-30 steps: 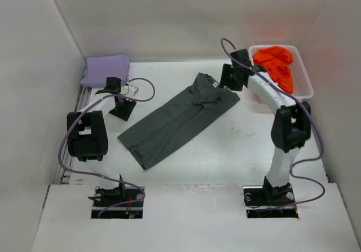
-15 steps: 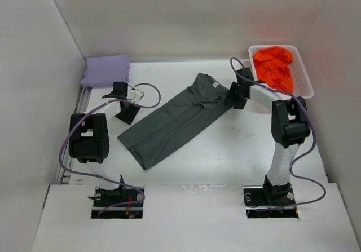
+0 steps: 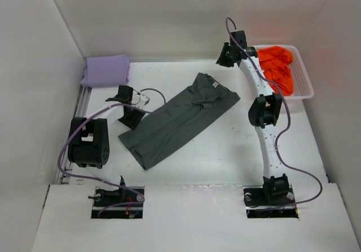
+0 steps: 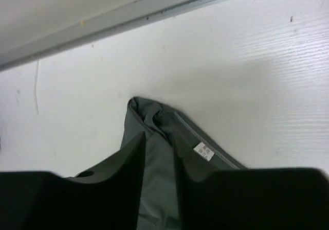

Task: Fold and stack the t-shirts
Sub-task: Rotate the tshirt 60 degrees

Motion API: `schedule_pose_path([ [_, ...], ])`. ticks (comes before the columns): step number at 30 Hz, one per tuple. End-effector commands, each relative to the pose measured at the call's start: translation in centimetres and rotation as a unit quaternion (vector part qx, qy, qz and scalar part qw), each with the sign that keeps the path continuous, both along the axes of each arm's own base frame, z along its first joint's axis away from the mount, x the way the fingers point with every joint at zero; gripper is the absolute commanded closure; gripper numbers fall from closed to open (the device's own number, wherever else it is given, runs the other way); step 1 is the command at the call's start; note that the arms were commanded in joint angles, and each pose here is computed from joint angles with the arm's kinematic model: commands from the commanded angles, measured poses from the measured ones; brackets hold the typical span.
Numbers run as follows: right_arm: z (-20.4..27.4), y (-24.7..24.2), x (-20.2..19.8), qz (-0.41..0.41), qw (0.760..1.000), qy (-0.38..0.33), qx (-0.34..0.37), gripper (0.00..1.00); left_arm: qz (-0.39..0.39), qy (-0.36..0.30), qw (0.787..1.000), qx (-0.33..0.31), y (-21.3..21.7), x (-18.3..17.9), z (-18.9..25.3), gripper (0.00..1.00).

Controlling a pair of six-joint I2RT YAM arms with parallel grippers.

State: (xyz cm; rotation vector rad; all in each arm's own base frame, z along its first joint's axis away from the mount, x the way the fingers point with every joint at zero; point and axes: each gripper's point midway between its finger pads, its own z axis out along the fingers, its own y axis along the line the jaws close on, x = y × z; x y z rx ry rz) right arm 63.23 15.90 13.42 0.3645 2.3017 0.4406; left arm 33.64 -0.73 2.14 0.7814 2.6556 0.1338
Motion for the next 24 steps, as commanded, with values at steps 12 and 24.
schedule_pose_path([
  [12, 3.3, -0.9, -17.4, -0.024, 0.999, -0.032, -0.036, 0.34, -0.005, 0.099, 0.995, -0.002, -0.2, -5.3, -2.9, 0.48],
  [24, -6.1, -5.4, -12.5, -0.145, 0.984, 0.100, 0.033, 0.37, -0.057, 0.166, 0.984, 0.000, -2.1, -9.5, -5.1, 0.81],
])
